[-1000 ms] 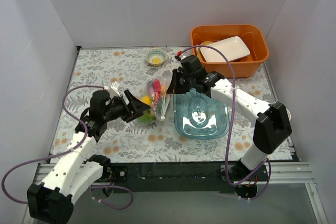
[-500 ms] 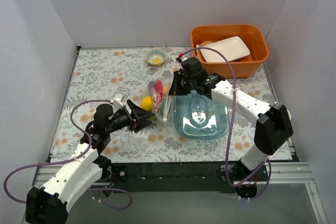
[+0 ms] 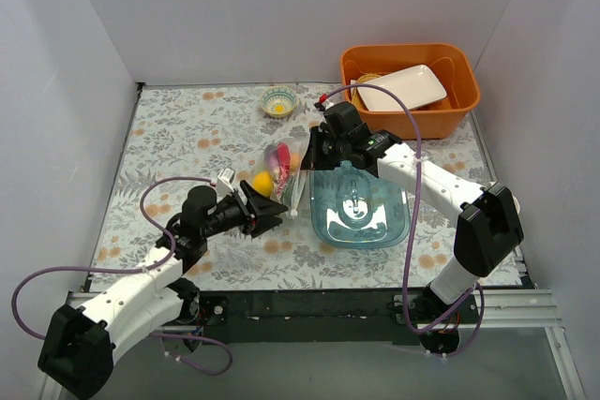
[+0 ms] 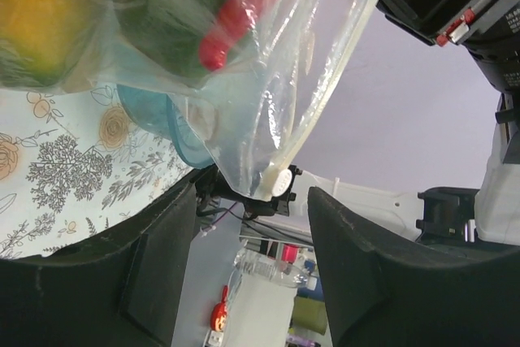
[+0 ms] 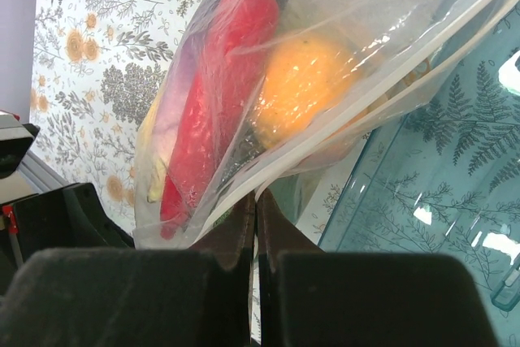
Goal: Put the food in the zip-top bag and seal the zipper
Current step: Zip the zipper food storage bag at the center of the board.
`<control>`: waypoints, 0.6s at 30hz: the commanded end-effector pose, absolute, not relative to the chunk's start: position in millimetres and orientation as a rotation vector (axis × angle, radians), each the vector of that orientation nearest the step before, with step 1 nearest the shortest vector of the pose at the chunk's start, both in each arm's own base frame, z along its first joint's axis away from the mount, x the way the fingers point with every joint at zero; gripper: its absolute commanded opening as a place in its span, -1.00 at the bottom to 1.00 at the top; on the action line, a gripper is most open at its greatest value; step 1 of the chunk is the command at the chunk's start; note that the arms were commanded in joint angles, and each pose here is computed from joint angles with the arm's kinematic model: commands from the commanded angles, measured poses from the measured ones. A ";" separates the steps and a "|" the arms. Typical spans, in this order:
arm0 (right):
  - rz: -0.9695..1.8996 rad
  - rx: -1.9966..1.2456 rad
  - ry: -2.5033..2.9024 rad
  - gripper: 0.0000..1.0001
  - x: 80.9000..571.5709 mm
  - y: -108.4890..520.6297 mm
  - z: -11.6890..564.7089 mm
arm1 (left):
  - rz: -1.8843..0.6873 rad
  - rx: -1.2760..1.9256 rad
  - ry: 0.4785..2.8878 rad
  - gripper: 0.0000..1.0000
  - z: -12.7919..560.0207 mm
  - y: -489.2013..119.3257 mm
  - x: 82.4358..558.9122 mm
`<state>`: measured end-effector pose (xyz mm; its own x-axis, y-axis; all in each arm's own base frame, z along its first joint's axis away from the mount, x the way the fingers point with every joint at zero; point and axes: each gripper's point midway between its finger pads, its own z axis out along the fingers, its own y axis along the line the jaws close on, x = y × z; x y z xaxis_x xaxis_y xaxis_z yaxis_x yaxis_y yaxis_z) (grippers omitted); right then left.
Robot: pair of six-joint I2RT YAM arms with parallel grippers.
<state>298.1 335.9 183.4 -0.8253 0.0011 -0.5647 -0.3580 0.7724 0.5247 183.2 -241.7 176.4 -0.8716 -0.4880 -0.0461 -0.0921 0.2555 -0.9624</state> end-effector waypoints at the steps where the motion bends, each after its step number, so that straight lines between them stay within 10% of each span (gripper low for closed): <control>1: 0.921 -0.260 2.320 -0.97 306.8 344.9 214.5 | -1.669 -0.624 2.166 0.09 177.9 -242.4 191.0; 5: 0.930 -0.263 2.316 -0.97 305.5 344.6 217.2 | -1.649 -0.644 2.162 -0.21 174.7 -244.1 199.6; 18: 0.950 -0.268 2.325 -0.97 302.1 346.5 216.2 | -1.703 -0.667 2.110 -0.19 181.3 -249.9 207.8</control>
